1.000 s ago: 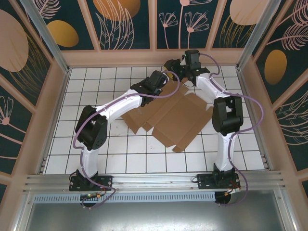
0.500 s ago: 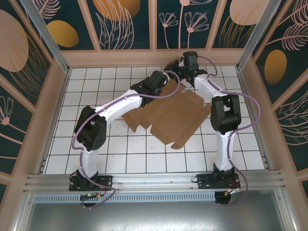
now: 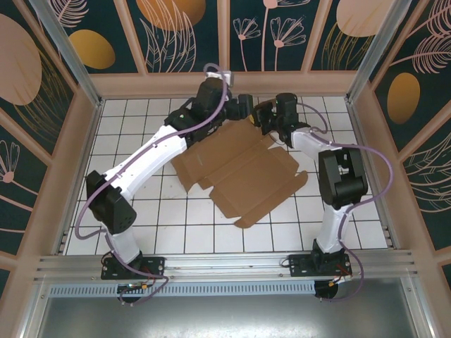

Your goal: Fold the paper box

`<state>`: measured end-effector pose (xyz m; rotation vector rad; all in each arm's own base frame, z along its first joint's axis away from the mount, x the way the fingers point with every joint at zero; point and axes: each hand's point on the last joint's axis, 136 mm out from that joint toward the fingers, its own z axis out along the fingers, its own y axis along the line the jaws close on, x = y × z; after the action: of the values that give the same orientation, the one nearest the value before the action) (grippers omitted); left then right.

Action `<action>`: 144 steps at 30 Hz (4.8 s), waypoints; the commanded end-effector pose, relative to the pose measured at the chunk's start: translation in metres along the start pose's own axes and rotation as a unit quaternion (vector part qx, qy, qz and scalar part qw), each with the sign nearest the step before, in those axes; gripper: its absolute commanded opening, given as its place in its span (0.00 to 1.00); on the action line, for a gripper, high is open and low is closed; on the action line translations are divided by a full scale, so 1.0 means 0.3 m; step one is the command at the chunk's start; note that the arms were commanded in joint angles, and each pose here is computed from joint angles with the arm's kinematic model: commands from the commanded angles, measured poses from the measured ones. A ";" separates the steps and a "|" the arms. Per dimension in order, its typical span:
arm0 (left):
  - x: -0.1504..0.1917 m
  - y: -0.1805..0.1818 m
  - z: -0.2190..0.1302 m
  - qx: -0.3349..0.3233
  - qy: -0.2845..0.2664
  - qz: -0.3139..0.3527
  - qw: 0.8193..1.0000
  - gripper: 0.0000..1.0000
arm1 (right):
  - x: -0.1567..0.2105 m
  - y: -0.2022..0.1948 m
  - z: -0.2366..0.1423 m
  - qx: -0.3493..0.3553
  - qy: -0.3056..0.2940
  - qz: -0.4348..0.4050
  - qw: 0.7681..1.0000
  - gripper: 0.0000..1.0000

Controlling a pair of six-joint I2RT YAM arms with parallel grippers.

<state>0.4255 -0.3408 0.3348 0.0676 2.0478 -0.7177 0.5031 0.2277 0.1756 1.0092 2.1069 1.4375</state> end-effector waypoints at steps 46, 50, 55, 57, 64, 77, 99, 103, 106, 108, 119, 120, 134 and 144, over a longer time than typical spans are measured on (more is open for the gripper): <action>0.154 0.250 0.191 0.101 -0.016 -0.510 0.854 0.65 | -0.064 0.068 -0.281 -0.121 -0.228 0.159 0.953 0.09; 0.162 0.278 0.197 0.089 -0.024 -0.513 0.853 0.52 | -0.061 0.069 -0.291 -0.122 -0.229 0.154 0.953 0.08; 0.169 0.306 0.199 0.088 -0.030 -0.519 0.850 0.33 | -0.053 0.050 -0.295 -0.118 -0.230 0.152 0.954 0.08; 0.170 0.315 0.200 0.087 -0.031 -0.518 0.850 0.27 | -0.047 0.047 -0.294 -0.118 -0.228 0.151 0.955 0.08; 0.172 0.364 0.201 0.077 -0.036 -0.516 0.852 0.13 | -0.012 0.039 -0.292 -0.111 -0.222 0.134 0.959 0.08; 0.197 0.414 0.201 0.073 -0.015 -0.497 0.865 0.00 | 0.076 0.021 -0.324 -0.101 -0.201 0.063 0.972 0.31; 0.216 0.330 0.225 0.123 0.065 -0.445 0.885 0.00 | -0.029 -0.008 -0.321 -0.117 -0.197 0.064 0.971 0.13; 0.203 0.339 0.222 0.125 0.047 -0.456 0.880 0.07 | -0.029 -0.021 -0.330 -0.114 -0.214 0.069 0.968 0.01; 0.192 0.346 0.211 0.129 0.031 -0.464 0.876 0.14 | -0.023 -0.025 -0.333 -0.111 -0.224 0.072 0.965 0.00; 0.181 0.354 0.202 0.127 0.020 -0.469 0.874 0.21 | -0.016 -0.016 -0.336 -0.111 -0.233 0.069 0.964 0.00; 0.161 0.424 0.156 0.082 -0.054 -0.515 0.852 0.33 | 0.020 -0.030 -0.333 -0.101 -0.263 0.070 0.957 0.00; 0.156 0.420 0.156 0.081 -0.059 -0.515 0.851 0.33 | 0.022 -0.031 -0.330 -0.102 -0.263 0.070 0.957 0.00; 0.153 0.409 0.176 0.101 -0.078 -0.531 0.838 0.08 | 0.035 -0.045 -0.306 -0.103 -0.246 0.073 0.961 0.00; 0.195 0.448 0.174 0.097 -0.082 -0.517 0.847 0.00 | 0.066 -0.028 -0.307 -0.086 -0.179 -0.013 0.980 0.51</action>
<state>0.4722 -0.2742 0.1960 -1.0649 1.7892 -1.4932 0.4318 0.1799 0.2023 1.1846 1.6270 1.2989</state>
